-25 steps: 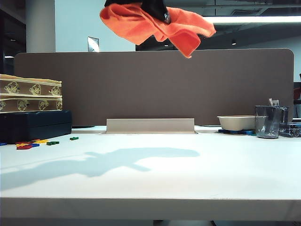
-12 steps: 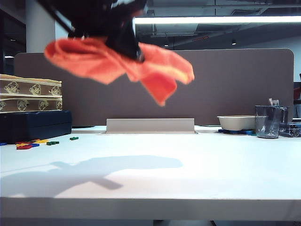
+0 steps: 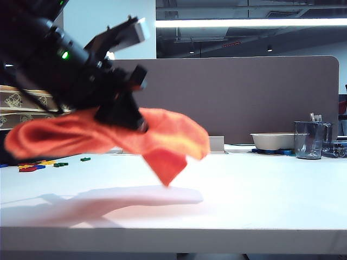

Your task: Use an orange cloth to wipe the letter magnets on the table away for a distance.

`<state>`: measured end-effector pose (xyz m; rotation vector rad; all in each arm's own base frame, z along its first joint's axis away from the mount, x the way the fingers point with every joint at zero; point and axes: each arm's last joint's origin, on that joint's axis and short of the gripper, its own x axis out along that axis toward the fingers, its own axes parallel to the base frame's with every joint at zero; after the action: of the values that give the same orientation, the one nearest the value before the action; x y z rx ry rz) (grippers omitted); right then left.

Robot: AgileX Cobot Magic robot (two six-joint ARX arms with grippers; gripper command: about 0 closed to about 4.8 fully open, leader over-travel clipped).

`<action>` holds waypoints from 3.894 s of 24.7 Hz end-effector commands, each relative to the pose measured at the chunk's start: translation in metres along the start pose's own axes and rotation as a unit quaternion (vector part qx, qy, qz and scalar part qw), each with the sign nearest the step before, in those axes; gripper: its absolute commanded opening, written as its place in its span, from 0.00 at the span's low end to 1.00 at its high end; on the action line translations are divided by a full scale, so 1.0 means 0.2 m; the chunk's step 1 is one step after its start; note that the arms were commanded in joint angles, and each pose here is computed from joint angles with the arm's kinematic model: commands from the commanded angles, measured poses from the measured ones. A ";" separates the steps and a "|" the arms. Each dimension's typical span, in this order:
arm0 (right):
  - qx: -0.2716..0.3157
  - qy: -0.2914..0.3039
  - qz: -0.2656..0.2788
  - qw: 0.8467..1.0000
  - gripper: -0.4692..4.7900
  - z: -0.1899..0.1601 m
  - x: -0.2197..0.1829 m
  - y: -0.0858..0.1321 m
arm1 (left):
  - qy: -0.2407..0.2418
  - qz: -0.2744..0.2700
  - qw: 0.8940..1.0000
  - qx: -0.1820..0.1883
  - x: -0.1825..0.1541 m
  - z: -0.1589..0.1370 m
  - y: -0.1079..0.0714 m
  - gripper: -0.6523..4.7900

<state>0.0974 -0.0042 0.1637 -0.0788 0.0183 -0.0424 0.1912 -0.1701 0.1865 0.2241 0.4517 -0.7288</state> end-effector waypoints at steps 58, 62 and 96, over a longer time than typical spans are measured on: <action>0.001 -0.005 -0.001 1.000 0.08 -0.01 0.00 0.00 | -0.154 0.024 0.988 -0.008 -0.61 0.07 0.02 0.42; 0.001 -0.005 -0.001 1.000 0.08 -0.01 0.00 0.00 | -0.156 0.027 0.987 -0.008 -0.63 -0.06 0.02 0.42; 0.001 -0.005 -0.001 1.000 0.08 -0.01 0.00 0.00 | -0.175 0.142 0.973 -0.038 -0.57 -0.48 0.09 0.41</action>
<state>0.0974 -0.0042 0.1637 -0.0788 0.0183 -0.0424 0.0974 -0.0568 0.1529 0.0913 0.1237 -0.4632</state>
